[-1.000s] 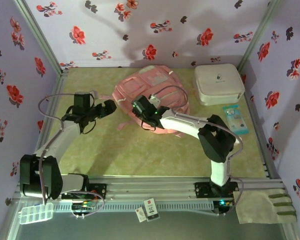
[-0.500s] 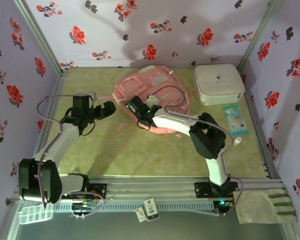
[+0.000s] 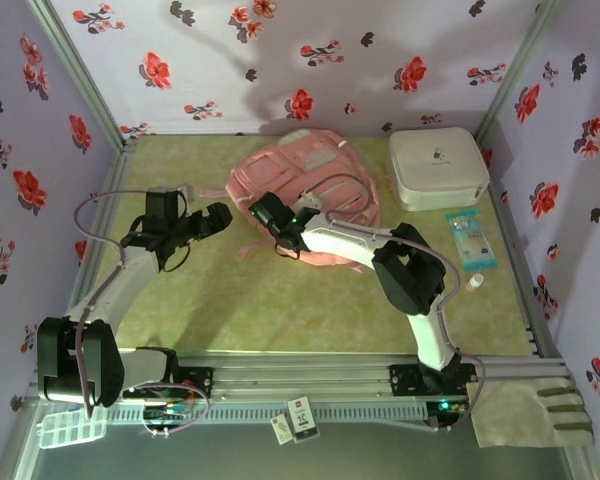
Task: Pack the student bag
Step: Zip the student bag at the top-center of the table.
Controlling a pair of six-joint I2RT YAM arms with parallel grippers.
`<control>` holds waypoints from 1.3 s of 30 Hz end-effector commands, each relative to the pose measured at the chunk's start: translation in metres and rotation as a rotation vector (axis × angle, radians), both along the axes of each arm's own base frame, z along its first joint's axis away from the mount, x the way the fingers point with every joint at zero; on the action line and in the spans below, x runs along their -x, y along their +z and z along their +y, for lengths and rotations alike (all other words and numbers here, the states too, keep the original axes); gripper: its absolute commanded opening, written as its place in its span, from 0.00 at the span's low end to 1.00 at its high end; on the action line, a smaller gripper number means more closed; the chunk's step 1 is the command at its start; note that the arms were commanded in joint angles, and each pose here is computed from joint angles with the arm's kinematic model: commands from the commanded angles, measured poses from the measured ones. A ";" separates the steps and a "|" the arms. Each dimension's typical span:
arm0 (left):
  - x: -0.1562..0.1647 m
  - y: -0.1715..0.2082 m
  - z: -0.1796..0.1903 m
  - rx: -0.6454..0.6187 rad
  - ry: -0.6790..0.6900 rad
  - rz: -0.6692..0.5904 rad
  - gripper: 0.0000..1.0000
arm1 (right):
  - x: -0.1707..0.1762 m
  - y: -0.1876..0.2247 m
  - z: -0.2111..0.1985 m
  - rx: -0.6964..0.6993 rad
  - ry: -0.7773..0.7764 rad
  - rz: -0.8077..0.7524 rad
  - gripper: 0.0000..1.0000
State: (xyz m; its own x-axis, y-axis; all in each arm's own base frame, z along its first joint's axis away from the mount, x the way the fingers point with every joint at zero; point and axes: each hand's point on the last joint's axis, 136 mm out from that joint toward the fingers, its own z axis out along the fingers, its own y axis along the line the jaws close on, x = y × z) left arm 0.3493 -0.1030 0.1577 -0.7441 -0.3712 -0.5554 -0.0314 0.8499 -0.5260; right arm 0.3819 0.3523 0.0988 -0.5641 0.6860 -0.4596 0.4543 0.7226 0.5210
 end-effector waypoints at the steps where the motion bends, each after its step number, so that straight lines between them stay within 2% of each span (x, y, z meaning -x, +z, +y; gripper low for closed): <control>1: 0.004 0.001 0.001 -0.010 -0.020 -0.006 0.99 | -0.011 0.007 -0.024 0.056 -0.061 -0.034 0.07; 8: 0.003 0.003 -0.007 0.031 -0.048 -0.003 0.99 | 0.011 0.023 -0.036 0.056 0.036 -0.035 0.03; 13: -0.005 0.011 -0.032 0.187 -0.103 -0.005 0.96 | 0.035 0.019 -0.055 0.078 0.097 0.009 0.02; 15: -0.010 0.016 -0.051 0.265 -0.137 -0.012 0.94 | 0.044 0.014 -0.061 0.088 0.120 0.037 0.02; 22: -0.023 0.015 -0.122 0.407 -0.233 0.026 0.83 | 0.059 -0.002 -0.082 0.109 0.142 0.094 0.02; 27: -0.031 0.007 -0.175 0.493 -0.296 0.077 0.69 | 0.062 -0.013 -0.081 0.093 0.158 0.116 0.02; 34: -0.040 -0.009 -0.219 0.490 -0.325 0.128 0.52 | 0.064 -0.016 -0.082 0.079 0.160 0.121 0.03; 39: -0.044 -0.036 -0.221 0.379 -0.291 0.170 0.47 | 0.064 -0.012 -0.086 0.078 0.157 0.109 0.03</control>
State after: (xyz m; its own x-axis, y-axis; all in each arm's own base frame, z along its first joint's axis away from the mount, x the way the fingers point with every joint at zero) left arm 0.3879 -0.3246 0.1310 -0.9195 -0.2870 -0.2687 0.0783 0.5361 -0.8405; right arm 0.3284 0.2798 0.0923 -0.6872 0.5788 -0.4391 0.3792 0.8013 0.4628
